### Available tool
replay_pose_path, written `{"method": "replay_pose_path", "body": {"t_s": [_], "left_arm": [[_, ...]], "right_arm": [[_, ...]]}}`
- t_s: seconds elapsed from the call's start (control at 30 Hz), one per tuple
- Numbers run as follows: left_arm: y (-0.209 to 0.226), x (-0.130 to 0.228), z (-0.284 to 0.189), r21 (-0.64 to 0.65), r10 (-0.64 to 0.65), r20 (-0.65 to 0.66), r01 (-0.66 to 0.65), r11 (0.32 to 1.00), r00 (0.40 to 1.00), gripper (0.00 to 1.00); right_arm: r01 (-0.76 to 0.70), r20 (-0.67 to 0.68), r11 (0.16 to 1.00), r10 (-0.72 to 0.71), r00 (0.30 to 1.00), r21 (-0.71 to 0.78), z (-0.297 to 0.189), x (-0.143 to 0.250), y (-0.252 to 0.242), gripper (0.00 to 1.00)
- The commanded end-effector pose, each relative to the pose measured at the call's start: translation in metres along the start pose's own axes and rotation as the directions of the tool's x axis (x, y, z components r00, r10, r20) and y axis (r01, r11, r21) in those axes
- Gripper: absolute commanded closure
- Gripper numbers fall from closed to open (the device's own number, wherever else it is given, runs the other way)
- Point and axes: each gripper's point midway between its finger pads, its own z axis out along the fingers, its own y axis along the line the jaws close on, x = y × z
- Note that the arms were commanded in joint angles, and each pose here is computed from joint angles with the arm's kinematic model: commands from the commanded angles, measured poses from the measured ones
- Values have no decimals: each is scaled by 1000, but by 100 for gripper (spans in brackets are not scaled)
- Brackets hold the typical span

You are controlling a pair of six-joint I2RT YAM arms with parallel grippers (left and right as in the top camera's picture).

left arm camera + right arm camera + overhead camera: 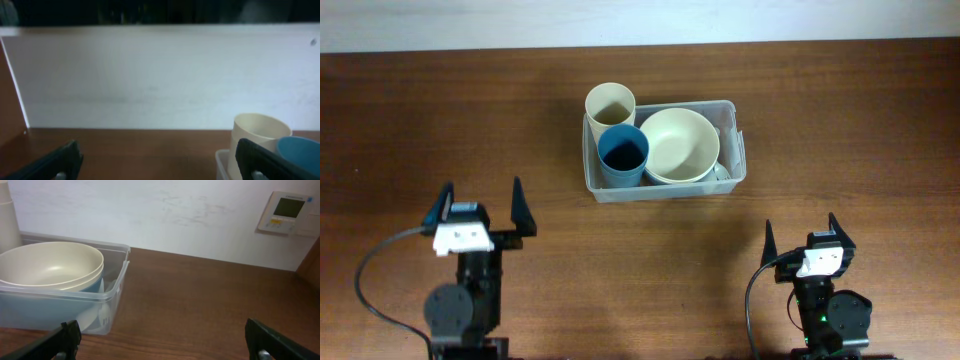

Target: Pack container

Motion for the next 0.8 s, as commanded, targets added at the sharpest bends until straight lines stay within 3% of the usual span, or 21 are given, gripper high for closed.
{"method": "replay_pose_path", "body": {"t_s": [0.0, 0.37, 0.77], "left_arm": [[0, 0, -15, 6, 11, 79, -12, 1000, 997, 0], [1, 6, -41, 3, 6, 185, -6, 1000, 983, 0], [10, 34, -45, -30, 17, 140, -13, 999, 990, 0]], "right_arm": [[-4, -4, 1000, 4, 1000, 18, 0, 3, -3, 1], [-4, -4, 1000, 4, 1000, 18, 0, 3, -3, 1], [-5, -4, 1000, 5, 1000, 18, 0, 3, -3, 1]]}}
